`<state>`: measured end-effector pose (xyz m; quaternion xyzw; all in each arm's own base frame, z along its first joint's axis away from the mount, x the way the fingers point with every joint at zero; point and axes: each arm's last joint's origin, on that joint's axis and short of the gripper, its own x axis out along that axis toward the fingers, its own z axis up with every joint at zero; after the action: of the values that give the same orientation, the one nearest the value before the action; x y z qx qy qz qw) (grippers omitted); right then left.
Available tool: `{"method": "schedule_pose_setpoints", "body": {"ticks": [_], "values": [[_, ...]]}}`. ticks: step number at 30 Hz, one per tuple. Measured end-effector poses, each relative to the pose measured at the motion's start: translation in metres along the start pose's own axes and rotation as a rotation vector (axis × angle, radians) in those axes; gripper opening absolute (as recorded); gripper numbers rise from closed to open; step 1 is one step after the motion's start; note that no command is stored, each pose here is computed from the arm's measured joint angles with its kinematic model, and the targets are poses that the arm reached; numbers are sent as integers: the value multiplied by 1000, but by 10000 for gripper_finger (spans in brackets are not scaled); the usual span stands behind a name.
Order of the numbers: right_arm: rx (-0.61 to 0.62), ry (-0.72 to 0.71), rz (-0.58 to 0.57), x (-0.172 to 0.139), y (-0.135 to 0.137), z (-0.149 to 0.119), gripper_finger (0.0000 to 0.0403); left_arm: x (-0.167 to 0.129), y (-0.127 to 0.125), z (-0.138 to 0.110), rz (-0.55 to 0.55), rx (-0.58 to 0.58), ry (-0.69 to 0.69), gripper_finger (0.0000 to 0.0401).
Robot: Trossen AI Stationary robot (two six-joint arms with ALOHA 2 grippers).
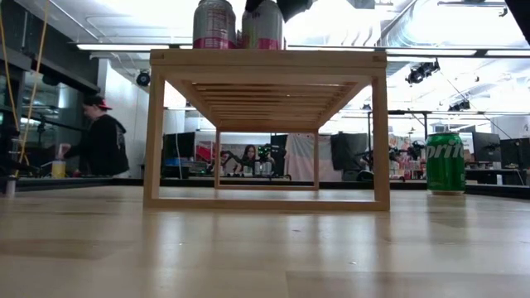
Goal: Place canned beverage on shelf
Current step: Put the top green soda can on the shelf
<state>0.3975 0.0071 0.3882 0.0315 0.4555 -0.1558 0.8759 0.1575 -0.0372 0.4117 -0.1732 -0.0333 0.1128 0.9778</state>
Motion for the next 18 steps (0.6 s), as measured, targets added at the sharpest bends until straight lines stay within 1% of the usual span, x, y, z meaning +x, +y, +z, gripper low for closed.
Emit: {"method": "schedule_pose_setpoints", "body": {"ticks": [3, 6, 13, 15, 18], "values": [[-16, -3, 11, -7, -2, -1, 398, 0, 0, 0, 0, 0, 0, 342], [-2, -13, 19, -18, -5, -3, 397, 0, 0, 0, 0, 0, 0, 342], [28, 31, 29, -43, -8, -14, 397, 0, 0, 0, 0, 15, 0, 342], [7, 77, 2, -46, -7, -21, 397, 0, 0, 0, 0, 23, 0, 342], [-44, 166, -69, -49, -4, -33, 397, 0, 0, 0, 0, 26, 0, 342]]}}
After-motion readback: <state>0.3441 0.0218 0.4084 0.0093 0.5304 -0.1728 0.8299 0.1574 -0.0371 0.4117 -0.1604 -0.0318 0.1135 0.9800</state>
